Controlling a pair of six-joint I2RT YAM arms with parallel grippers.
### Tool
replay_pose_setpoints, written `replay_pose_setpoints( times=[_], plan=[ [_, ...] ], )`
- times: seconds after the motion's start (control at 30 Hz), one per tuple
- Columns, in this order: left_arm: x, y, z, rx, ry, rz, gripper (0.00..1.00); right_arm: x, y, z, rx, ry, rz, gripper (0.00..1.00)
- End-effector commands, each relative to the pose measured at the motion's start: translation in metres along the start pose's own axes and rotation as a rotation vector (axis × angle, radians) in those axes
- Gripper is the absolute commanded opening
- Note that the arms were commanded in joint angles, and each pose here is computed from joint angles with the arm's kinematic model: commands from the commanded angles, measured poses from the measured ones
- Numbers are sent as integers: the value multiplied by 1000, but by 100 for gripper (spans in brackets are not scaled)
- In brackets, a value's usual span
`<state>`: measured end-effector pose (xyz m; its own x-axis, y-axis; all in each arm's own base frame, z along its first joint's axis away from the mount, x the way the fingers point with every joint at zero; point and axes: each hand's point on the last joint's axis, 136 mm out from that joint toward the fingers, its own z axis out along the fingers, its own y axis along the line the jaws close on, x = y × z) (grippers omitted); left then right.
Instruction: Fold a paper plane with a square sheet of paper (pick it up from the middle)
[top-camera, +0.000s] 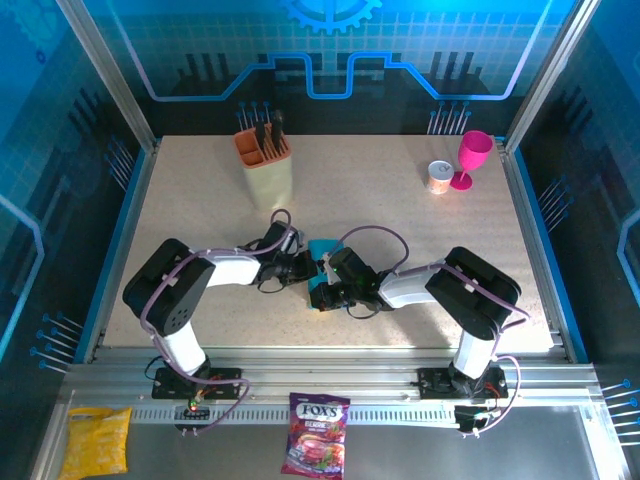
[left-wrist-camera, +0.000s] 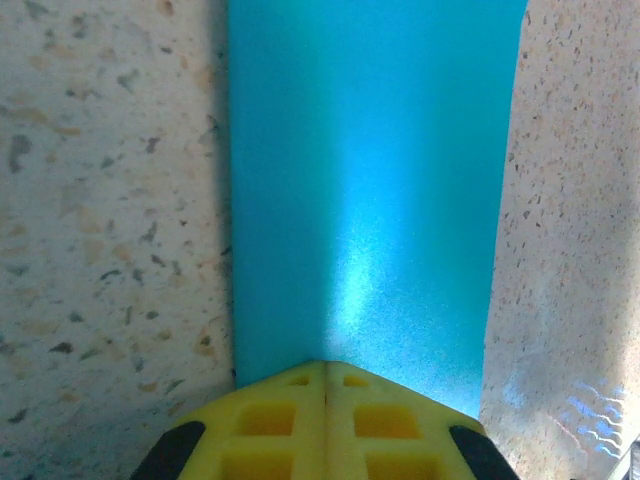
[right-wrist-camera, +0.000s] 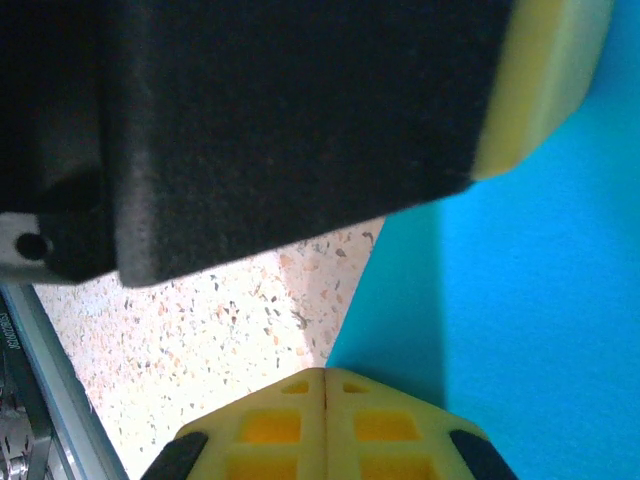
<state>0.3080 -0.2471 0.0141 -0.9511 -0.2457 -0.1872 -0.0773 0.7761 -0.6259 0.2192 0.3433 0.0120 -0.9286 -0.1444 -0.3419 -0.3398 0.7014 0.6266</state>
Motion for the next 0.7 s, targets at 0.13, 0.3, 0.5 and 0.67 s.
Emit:
replay_pose_setpoints(
  times=[0.13,0.3,0.5,0.67],
  plan=[
    [-16,22,4,-151,-45,-20,0,69,-62,5,240,228,76,0],
    [-32,17,3,-158,-66,-12,0,76,-68,5,264,250,74,0],
    [-54,12,6,-155,-88,-5,0,86,-74,6,279,275,75,0],
    [-69,12,10,-164,-93,4,0,90,-75,6,280,281,75,0]
  ],
)
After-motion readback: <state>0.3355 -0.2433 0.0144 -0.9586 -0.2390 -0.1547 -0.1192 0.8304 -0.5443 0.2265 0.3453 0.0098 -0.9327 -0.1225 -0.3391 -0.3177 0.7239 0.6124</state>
